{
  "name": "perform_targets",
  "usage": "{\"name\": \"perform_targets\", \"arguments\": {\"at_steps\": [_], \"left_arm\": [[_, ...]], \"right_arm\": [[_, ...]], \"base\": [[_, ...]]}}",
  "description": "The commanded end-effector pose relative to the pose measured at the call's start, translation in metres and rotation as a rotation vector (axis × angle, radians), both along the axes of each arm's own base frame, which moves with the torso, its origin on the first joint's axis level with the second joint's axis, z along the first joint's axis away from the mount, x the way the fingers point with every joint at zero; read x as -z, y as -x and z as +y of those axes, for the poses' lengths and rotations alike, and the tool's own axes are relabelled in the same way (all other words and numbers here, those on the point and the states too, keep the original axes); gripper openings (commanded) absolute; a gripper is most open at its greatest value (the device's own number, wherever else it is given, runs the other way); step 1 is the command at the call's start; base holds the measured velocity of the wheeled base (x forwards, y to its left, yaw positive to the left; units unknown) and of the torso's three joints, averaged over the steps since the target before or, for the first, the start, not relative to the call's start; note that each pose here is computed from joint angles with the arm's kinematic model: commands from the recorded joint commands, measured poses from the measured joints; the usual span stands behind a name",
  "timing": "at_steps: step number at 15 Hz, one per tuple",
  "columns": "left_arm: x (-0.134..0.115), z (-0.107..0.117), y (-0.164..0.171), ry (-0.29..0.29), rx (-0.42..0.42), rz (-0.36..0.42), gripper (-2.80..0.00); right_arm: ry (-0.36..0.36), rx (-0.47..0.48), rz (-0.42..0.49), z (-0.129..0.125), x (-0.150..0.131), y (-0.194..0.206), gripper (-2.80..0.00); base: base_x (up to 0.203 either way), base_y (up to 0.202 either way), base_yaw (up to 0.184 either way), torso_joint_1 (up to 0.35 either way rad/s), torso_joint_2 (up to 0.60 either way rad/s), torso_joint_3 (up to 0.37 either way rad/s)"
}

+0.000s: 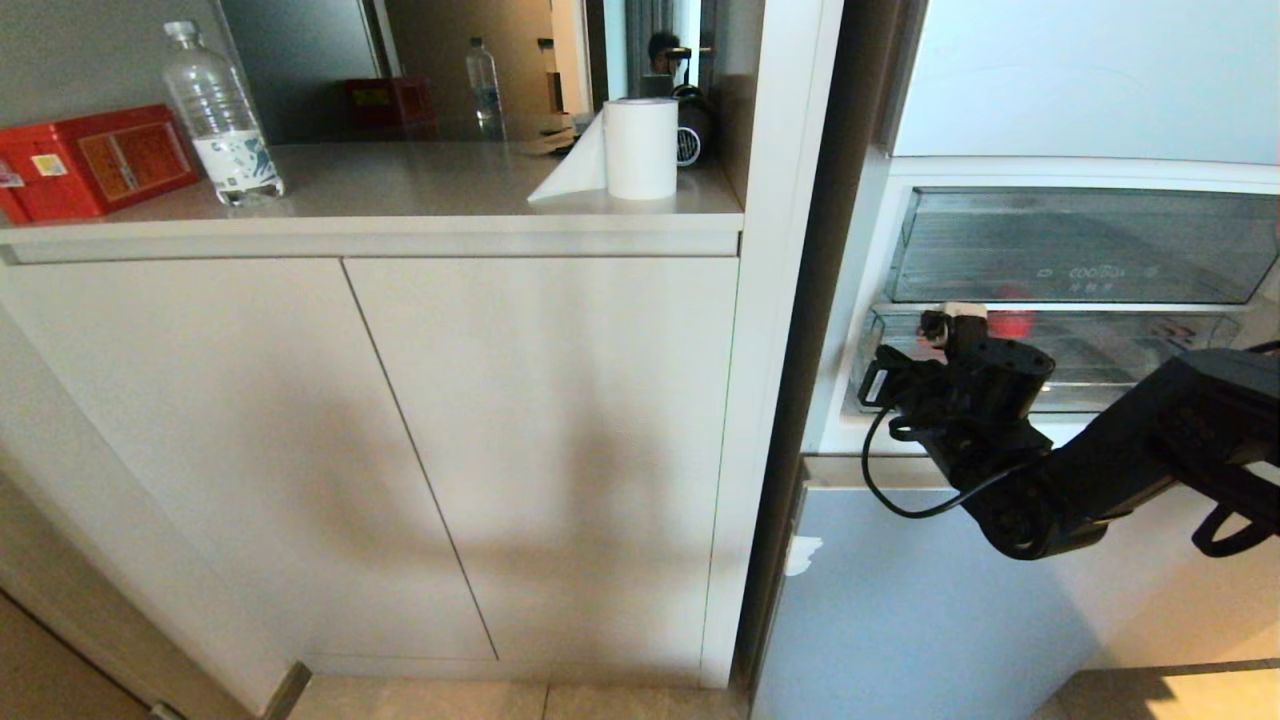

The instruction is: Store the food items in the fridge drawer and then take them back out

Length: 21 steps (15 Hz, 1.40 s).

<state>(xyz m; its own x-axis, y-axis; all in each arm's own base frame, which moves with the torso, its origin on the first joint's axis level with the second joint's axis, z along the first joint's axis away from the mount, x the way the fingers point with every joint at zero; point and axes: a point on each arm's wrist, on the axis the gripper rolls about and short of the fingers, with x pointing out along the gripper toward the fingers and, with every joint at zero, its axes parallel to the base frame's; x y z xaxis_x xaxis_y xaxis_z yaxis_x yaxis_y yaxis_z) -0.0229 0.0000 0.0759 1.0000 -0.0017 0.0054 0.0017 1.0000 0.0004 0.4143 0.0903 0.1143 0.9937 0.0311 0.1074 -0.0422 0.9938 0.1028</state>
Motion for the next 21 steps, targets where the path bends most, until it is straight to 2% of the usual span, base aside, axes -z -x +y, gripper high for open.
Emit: {"name": "perform_targets", "arguments": {"at_steps": [1, 6, 11, 12, 19, 21], "left_arm": [[0.0, 0.0, 0.0, 0.0, 0.0, 0.001, -2.8], [0.0, 0.0, 0.0, 0.0, 0.0, 0.001, -2.8], [0.0, 0.0, 0.0, 0.0, 0.0, 0.002, -2.8], [0.0, 0.0, 0.0, 0.0, 0.0, 0.002, -2.8], [0.0, 0.0, 0.0, 0.0, 0.0, 0.002, -2.8], [0.0, 0.0, 0.0, 0.0, 0.0, 0.002, -2.8]], "right_arm": [[-0.005, -0.002, -0.004, -0.001, -0.005, 0.007, -2.8], [-0.049, -0.011, 0.022, -0.007, -0.015, 0.034, -2.8], [-0.045, 0.005, 0.061, -0.01, 0.0, 0.032, -2.8], [-0.045, 0.005, 0.061, -0.011, 0.001, 0.032, 0.0], [-0.044, -0.02, -0.01, -0.013, 0.004, 0.01, 0.0], [-0.021, -0.003, -0.022, -0.017, 0.007, 0.0, 0.0]], "base": [[0.0, 0.0, 0.0, 0.0, 0.0, 0.0], [0.0, 0.0, 0.0, 0.0, 0.0, 0.0], [0.0, 0.0, 0.0, 0.0, 0.0, 0.0], [0.0, 0.0, 0.0, 0.0, 0.0, 0.0], [0.0, 0.0, 0.0, 0.0, 0.0, 0.0], [0.0, 0.0, 0.0, 0.0, 0.0, 0.0]]}}
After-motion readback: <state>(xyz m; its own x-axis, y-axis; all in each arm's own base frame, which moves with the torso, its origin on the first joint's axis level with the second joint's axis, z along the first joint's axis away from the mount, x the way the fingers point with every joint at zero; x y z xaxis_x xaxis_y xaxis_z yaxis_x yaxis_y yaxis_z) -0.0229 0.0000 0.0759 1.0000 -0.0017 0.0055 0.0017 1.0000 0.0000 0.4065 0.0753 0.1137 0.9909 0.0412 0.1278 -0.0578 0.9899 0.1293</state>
